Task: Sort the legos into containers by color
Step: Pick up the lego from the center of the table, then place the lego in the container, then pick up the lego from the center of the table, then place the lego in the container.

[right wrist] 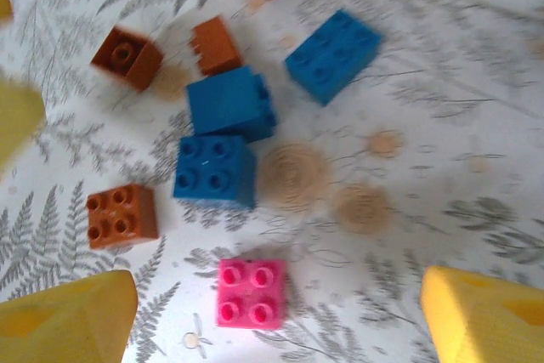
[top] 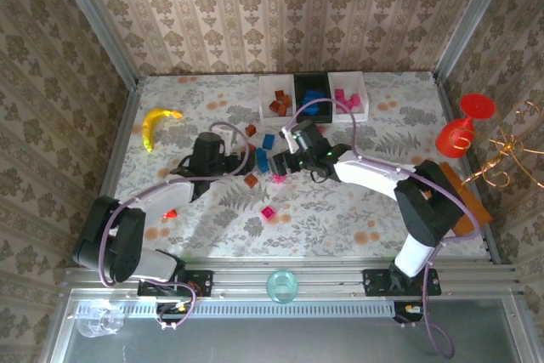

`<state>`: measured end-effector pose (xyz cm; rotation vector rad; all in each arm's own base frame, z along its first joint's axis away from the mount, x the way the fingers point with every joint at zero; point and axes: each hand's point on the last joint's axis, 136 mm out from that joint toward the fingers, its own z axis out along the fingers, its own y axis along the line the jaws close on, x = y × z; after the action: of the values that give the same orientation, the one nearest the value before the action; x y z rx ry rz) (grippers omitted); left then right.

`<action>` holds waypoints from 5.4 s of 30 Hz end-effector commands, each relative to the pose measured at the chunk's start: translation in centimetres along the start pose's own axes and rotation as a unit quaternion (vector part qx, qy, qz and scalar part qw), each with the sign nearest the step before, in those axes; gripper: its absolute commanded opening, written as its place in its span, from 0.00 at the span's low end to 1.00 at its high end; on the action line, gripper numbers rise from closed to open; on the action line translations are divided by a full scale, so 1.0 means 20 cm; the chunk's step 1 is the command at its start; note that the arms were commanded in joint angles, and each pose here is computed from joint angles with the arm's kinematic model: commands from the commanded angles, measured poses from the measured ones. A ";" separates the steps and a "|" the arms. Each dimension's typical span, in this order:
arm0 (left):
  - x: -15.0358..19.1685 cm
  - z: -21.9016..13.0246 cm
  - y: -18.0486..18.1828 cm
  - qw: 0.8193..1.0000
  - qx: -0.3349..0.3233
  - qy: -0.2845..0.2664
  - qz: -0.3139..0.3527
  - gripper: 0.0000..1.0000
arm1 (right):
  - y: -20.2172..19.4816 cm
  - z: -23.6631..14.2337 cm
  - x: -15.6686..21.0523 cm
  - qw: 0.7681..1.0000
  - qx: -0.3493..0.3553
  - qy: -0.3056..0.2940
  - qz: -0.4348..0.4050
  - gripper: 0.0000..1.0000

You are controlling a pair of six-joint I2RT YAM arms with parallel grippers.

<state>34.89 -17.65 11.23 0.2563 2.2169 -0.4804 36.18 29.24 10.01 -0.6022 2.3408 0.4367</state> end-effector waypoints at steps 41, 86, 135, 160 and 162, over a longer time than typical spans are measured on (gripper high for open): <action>-0.12 -0.09 -0.37 0.985 0.163 -0.058 0.000 0.89 | -0.68 -0.17 -0.39 0.970 0.130 -0.142 0.149 0.35; 0.12 0.21 -0.29 0.991 0.090 0.092 0.029 0.75 | -0.45 -0.32 -0.17 0.982 0.130 -0.108 0.085 0.86; -0.53 0.52 -0.77 0.987 0.110 -0.041 0.111 0.34 | -0.69 -0.68 0.04 0.934 0.184 -0.225 0.208 0.89; -1.04 1.01 -0.96 0.983 0.105 -0.070 0.137 0.62 | -0.72 -0.68 0.20 0.931 0.210 -0.196 0.226 0.92; -1.04 0.93 -0.95 0.983 0.108 -0.068 0.130 0.63 | -0.72 -0.65 0.21 0.933 0.209 -0.187 0.226 0.92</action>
<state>55.62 -44.90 15.99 0.6293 1.9983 -0.5546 34.43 10.65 16.03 0.1747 2.0545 0.2491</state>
